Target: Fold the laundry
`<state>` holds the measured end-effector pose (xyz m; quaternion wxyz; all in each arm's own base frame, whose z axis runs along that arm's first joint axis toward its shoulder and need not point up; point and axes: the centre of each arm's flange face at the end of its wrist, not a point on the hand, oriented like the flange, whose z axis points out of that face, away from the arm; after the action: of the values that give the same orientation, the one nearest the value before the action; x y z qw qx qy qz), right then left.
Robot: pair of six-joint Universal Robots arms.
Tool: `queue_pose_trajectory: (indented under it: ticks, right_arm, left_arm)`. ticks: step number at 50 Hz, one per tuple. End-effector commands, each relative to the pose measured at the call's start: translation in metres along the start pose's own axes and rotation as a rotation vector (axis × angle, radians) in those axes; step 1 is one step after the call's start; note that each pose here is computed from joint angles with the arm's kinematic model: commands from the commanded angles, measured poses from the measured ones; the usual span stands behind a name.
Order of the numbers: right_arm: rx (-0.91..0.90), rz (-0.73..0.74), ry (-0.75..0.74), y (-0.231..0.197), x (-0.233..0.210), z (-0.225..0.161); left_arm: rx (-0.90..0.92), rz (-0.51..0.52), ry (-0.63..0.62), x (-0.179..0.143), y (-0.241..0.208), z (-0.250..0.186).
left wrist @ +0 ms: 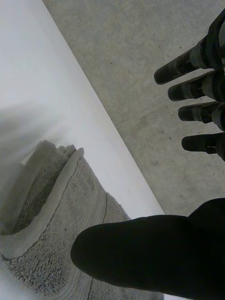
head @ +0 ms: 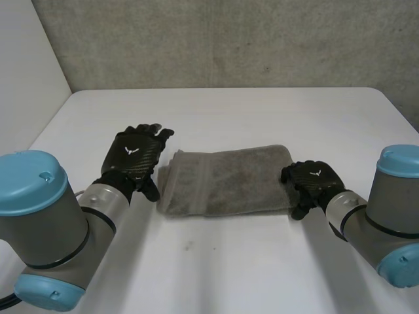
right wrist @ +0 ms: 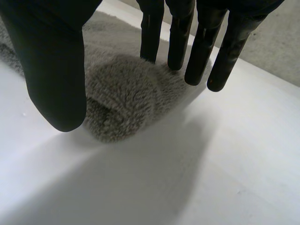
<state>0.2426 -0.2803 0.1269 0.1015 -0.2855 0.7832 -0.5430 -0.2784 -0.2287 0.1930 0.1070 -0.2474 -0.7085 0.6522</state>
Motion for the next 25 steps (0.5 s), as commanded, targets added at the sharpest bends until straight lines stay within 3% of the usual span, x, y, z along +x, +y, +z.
queue_pose_trajectory:
  ticks: [1, 6, 12, 14, 15, 18, 22, 25]
  right_arm:
    - [-0.007, -0.003, -0.004, 0.008, -0.001, 0.007]
    - [0.098, -0.055, 0.027, -0.006, 0.004, 0.018]
    - [0.271, -0.288, 0.104, -0.051, 0.003, 0.024]
    - [0.350, -0.405, 0.017, -0.071, -0.048, 0.021]
    - [0.351, -0.406, 0.016, -0.071, -0.048, 0.021]
    - [0.425, -0.495, -0.111, -0.078, -0.105, 0.016]
    - [0.489, -0.595, -0.312, -0.062, -0.171, 0.008]
    - [0.497, -0.632, -0.384, -0.051, -0.189, 0.004]
  left_arm:
    - [-0.004, 0.001, 0.000, 0.000, 0.002, 0.000]
    - [-0.008, 0.000, 0.000, 0.000, 0.003, -0.001]
    - [-0.005, 0.000, -0.007, -0.002, 0.002, -0.001]
    - [0.001, -0.001, -0.010, -0.003, 0.000, -0.002]
    - [0.009, -0.001, -0.019, -0.005, -0.003, -0.001]
    - [0.025, -0.007, -0.040, -0.012, -0.008, -0.001]
    - [0.044, -0.010, -0.068, -0.021, -0.015, -0.001]
    - [0.052, -0.015, -0.083, -0.026, -0.018, -0.002]
